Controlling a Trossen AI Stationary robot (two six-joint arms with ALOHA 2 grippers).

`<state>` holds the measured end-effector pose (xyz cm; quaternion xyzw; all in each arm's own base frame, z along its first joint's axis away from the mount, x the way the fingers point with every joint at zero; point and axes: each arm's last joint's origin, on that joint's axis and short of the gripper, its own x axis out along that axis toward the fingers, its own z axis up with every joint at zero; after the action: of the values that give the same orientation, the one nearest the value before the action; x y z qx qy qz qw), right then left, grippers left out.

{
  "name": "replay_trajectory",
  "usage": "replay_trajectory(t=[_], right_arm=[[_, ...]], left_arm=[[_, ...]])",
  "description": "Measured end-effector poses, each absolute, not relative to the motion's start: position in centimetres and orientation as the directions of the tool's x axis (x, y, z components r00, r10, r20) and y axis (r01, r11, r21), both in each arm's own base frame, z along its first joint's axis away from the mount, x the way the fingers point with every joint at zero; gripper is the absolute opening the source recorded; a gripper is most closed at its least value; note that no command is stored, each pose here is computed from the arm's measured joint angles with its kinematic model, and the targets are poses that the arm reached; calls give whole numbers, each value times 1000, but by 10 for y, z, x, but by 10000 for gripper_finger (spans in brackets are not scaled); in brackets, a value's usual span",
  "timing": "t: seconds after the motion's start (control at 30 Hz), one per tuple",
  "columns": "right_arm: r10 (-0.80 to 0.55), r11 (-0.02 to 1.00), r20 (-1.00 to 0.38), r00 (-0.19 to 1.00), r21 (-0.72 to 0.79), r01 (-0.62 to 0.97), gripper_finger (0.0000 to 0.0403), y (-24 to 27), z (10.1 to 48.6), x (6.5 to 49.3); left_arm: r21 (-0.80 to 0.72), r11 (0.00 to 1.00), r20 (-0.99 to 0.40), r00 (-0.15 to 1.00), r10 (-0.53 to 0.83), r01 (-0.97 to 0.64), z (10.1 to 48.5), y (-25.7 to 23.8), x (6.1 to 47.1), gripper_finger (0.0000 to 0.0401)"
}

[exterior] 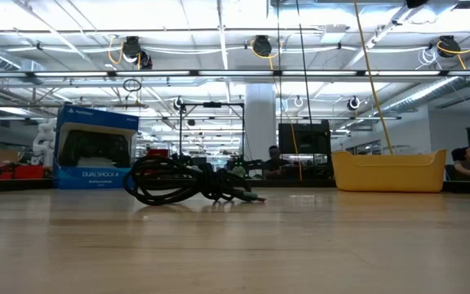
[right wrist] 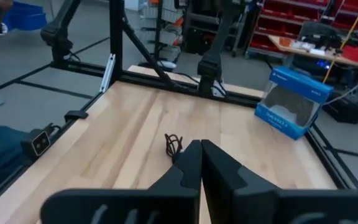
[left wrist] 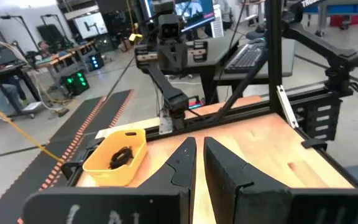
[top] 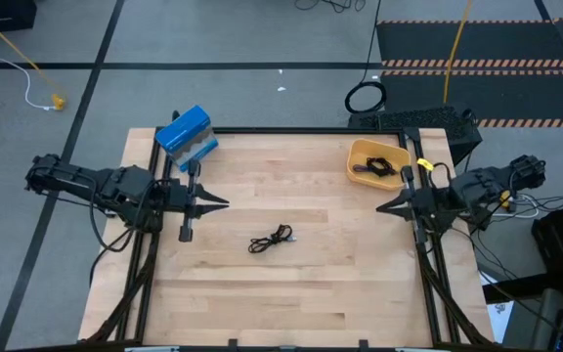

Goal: Pick and place USB-C Cables
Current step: Put the charger cable into the yellow bin

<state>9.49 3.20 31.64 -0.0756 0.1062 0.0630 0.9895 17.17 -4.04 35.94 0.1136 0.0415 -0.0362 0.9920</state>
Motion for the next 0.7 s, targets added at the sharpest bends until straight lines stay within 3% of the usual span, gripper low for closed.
replay_trajectory(t=[0.43, 0.7], right_arm=[[108, 978, -194, 975, -154, -139, 0, 32, 319, 95], [54, 980, -183, 982, -176, -87, 0, 30, 320, 95]], left_arm=[[175, 982, -102, 993, -54, 72, 359, -40, 170, 35], [189, 981, -30, 998, -47, 52, 367, -40, 172, 35]])
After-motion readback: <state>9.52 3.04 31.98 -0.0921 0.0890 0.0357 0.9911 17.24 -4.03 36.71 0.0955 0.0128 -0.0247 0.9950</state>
